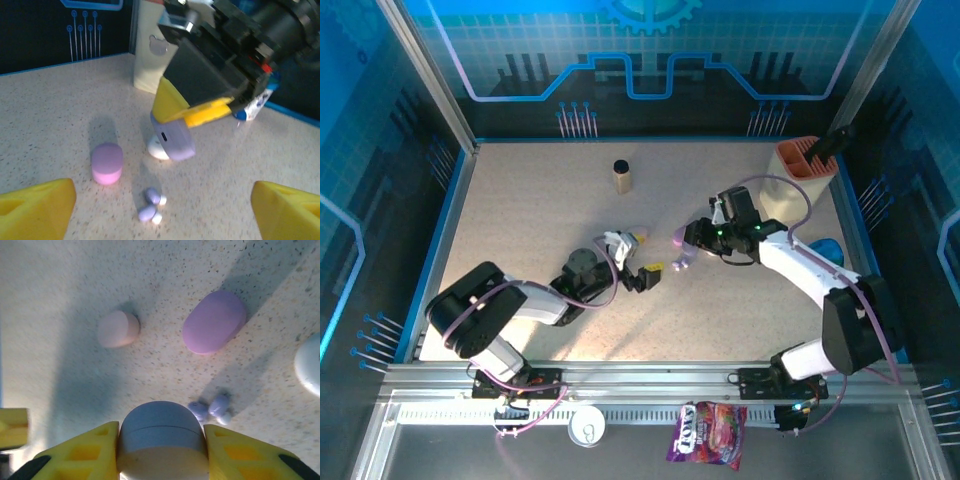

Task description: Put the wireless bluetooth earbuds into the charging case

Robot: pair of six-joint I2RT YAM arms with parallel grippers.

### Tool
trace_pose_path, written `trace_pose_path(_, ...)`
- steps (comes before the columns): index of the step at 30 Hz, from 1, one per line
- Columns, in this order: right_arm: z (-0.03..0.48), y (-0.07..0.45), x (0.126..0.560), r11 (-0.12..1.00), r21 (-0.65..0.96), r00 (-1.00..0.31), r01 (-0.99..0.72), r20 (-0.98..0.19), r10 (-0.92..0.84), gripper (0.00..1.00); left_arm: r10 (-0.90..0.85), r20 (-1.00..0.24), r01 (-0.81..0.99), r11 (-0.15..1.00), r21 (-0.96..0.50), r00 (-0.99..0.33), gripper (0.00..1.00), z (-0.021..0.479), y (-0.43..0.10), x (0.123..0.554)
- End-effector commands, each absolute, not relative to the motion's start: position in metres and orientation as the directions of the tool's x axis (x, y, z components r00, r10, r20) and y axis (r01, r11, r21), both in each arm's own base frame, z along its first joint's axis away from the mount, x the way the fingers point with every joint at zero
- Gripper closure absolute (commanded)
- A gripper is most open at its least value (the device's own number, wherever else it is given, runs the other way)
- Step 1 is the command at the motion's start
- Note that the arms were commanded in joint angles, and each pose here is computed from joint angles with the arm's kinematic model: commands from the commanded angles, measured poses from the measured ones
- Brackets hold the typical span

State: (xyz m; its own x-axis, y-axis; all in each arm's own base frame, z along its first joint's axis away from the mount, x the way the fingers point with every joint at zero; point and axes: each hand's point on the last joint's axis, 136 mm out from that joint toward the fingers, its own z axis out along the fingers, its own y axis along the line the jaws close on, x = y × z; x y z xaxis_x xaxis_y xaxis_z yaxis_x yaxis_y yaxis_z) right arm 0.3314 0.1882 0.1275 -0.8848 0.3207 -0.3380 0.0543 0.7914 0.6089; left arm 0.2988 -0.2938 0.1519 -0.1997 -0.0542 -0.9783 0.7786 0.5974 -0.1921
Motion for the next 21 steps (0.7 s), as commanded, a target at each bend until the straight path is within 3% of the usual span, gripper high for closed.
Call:
trace_pose_path(1, 0.157, 0.193, 0.341, 0.643, 0.755, -0.817, 0.131, -0.285, 0.501, 0.65, -0.182, -0.963, 0.772, 0.576, -0.269, -0.2, 0.13, 0.178, -0.308, 0.308)
trace_pose_path(6, 0.162, 0.191, 0.338, 0.553, 0.816, -0.778, 0.17, -0.233, 0.584, 0.65, -0.196, -0.953, 0.79, 0.534, -0.302, -0.232, 0.16, 0.174, -0.334, 0.308)
trace_pose_path(13, 0.175, 0.207, 0.333, 0.508, 0.854, -0.811, 0.108, -0.22, 0.543, 0.66, -0.263, -0.93, 0.79, 0.498, -0.358, -0.256, 0.25, 0.179, -0.351, 0.319)
trace_pose_path(21, 0.185, 0.224, 0.326, 0.49, 0.871, -0.858, 0.038, -0.223, 0.463, 0.66, -0.278, -0.926, 0.797, 0.483, -0.363, -0.254, 0.49, 0.179, -0.362, 0.327)
